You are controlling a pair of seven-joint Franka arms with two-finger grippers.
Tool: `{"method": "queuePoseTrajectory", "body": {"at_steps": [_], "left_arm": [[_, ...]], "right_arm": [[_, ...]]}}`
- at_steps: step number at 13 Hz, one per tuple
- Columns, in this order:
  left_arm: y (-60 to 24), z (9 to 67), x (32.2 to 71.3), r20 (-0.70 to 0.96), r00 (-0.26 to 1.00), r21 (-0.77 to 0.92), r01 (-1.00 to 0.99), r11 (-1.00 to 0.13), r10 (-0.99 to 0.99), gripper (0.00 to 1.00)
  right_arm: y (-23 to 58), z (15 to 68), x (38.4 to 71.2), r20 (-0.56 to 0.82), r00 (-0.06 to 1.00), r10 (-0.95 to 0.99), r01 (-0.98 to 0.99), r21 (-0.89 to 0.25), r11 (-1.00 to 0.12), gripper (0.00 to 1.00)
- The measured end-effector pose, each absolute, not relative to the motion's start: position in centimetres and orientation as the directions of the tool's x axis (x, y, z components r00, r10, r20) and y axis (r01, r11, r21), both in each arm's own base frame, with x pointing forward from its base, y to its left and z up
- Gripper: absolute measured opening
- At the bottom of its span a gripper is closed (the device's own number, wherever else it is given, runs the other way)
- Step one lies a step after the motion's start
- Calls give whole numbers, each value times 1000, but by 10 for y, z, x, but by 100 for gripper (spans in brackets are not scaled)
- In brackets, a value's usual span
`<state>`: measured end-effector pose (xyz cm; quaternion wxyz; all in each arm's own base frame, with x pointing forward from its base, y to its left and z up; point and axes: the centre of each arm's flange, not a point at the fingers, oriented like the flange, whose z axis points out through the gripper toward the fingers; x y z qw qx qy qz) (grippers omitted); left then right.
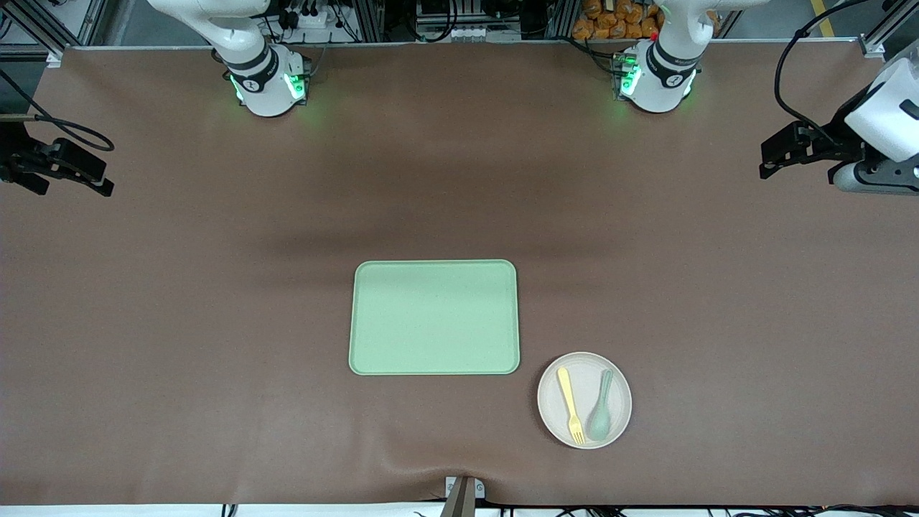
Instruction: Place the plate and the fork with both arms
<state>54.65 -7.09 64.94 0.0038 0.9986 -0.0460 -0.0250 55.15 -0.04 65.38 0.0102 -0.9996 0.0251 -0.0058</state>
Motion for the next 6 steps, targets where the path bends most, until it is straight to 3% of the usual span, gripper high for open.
{"method": "queuePoseTrajectory", "body": {"at_steps": [6], "left_arm": [[-69,649,547,-51,995,10,-89,-996,-89,100]], "right_arm": [[-1,654,551,11,999,-51,-51,-21,-999,100]]}}
